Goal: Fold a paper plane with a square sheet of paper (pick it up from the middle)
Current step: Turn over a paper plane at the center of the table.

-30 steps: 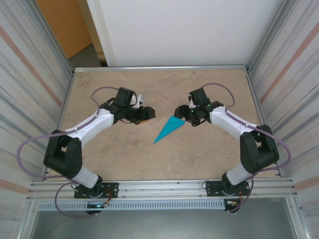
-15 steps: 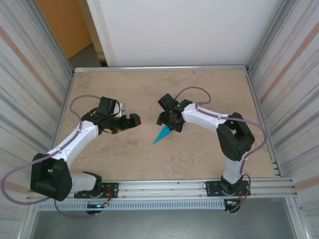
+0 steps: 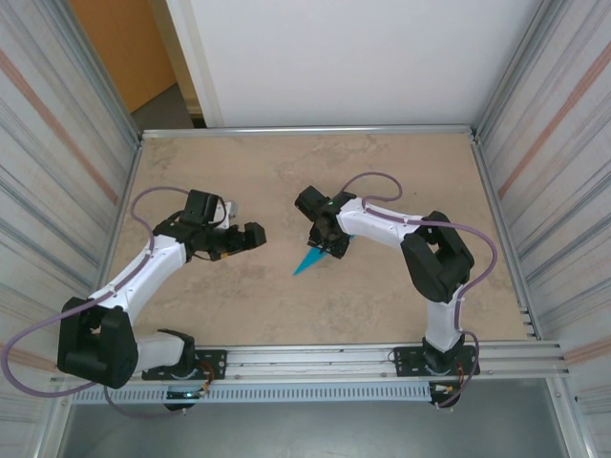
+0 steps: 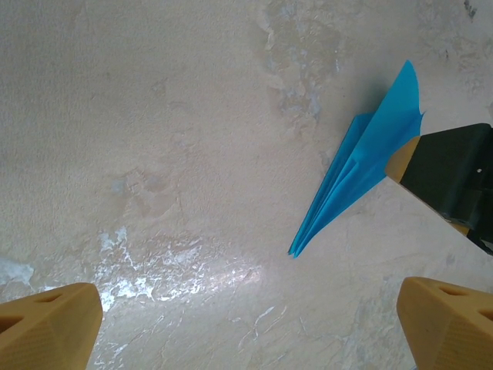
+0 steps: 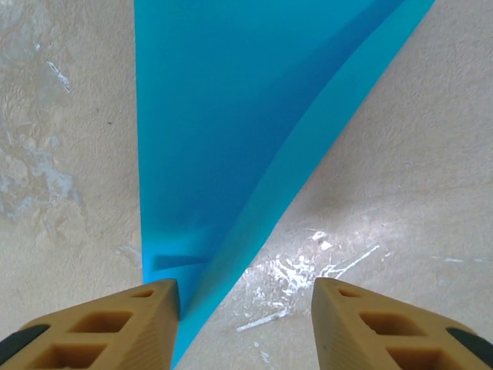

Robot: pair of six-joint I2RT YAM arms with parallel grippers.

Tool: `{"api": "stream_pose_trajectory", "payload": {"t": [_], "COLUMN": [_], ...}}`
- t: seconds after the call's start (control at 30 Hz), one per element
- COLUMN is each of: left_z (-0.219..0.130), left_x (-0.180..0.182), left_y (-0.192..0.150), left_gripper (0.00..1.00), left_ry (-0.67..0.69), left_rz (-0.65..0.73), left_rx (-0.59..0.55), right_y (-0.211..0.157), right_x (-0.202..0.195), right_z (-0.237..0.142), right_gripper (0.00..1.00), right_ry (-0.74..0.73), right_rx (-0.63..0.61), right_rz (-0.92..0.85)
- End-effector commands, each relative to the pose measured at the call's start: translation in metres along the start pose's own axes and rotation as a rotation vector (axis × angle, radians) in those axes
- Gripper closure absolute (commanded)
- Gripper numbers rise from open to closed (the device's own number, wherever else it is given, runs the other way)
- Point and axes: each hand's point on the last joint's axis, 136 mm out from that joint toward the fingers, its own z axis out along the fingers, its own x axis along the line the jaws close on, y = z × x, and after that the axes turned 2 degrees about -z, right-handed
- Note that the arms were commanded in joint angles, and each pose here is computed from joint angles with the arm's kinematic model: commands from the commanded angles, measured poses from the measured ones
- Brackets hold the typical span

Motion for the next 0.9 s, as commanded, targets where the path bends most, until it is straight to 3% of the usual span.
{"api": "stream_pose_trajectory", "payload": {"t": [0.0, 0.43, 0.67, 0.87], "left_z": [0.000, 0.001, 0.000, -0.001], "left_x": [-0.001, -0.001, -0.001, 0.001], "left_y": [-0.001, -0.003, -0.006, -0.003], "left_gripper": [0.01, 0.01, 0.01, 0.01], "left_ry": [-0.013, -0.022, -0.027, -0.018], "left_rz": [0.015, 0.000, -0.006, -0.033], "left_rx": [0.006, 0.014, 0.015, -0.003], "right_y": [0.001, -0.011, -0.007, 0.004], "right_x": [-0.011, -0.013, -0.018, -0.016], "right_z": [-0.004, 0.012, 0.013, -0.005], "right_gripper": [0.55, 0.61, 0.75, 0.94], "right_ry": [-0.060, -0.056, -0.053, -0.020], "right_rx": [-0.021, 0.033, 0.016, -0.041], "right_rz": [0.047, 0.104, 0.115, 0.075]}}
